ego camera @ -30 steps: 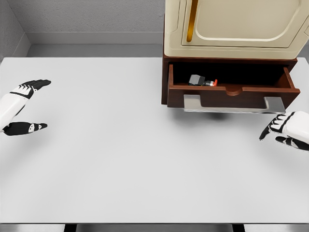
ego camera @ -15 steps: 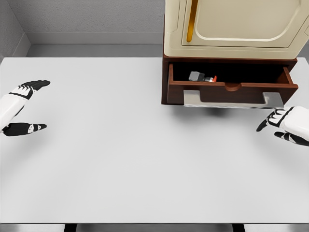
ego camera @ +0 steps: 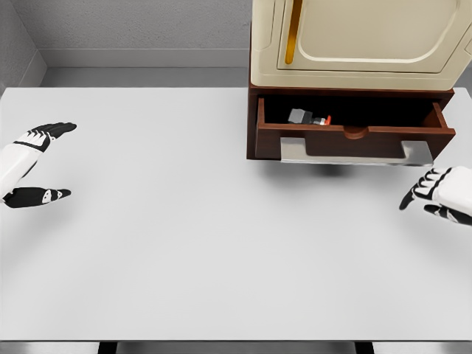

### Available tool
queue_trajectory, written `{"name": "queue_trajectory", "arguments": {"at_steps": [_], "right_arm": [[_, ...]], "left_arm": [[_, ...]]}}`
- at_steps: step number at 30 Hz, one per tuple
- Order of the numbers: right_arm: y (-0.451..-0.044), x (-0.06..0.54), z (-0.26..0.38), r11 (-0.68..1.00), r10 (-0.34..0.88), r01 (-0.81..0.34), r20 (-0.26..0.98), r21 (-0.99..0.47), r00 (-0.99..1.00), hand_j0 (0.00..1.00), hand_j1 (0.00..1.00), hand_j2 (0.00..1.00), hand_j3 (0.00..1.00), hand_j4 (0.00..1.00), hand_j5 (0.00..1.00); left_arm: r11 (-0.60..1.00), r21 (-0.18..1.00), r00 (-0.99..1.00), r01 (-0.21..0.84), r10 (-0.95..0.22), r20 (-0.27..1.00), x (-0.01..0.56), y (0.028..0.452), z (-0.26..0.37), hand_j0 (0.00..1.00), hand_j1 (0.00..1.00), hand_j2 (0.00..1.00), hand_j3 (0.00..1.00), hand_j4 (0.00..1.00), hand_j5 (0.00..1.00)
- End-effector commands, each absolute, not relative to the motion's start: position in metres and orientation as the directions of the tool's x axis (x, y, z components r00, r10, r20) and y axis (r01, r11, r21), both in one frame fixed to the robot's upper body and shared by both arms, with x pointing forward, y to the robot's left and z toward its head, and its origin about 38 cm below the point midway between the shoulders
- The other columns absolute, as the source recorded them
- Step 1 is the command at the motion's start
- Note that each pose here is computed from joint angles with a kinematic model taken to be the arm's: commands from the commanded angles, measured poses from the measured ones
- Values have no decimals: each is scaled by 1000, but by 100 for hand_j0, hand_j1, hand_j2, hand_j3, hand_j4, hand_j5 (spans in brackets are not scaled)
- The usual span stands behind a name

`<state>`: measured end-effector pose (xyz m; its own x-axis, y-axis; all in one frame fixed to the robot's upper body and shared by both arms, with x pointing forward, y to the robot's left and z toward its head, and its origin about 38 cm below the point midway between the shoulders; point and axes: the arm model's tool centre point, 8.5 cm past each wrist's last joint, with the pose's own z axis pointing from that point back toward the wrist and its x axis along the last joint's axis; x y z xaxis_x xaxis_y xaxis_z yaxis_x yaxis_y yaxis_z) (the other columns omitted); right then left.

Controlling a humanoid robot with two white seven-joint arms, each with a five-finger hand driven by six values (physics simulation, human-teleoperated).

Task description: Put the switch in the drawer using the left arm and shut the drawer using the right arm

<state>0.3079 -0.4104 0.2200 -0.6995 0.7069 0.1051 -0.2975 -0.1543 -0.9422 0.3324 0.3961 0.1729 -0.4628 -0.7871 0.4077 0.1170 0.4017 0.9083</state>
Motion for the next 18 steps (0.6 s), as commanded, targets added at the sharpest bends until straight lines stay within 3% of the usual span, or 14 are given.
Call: {"name": "queue_trajectory", "arguments": {"at_steps": [1,18], "right_arm": [[-410,309,228,-131,706,-291,117,-948,-698,57,57,57,57,57,57],[-414,318,219,-118,730,-263,96,-958,-676,59,59,59,59,59,59]], "left_arm": [[409,905,-463,115,-784,413,332,397,174,100,100,100,100,100,100],[409,905,-462,114,-785,413,332,397,174,100,100,100,100,100,100]]}}
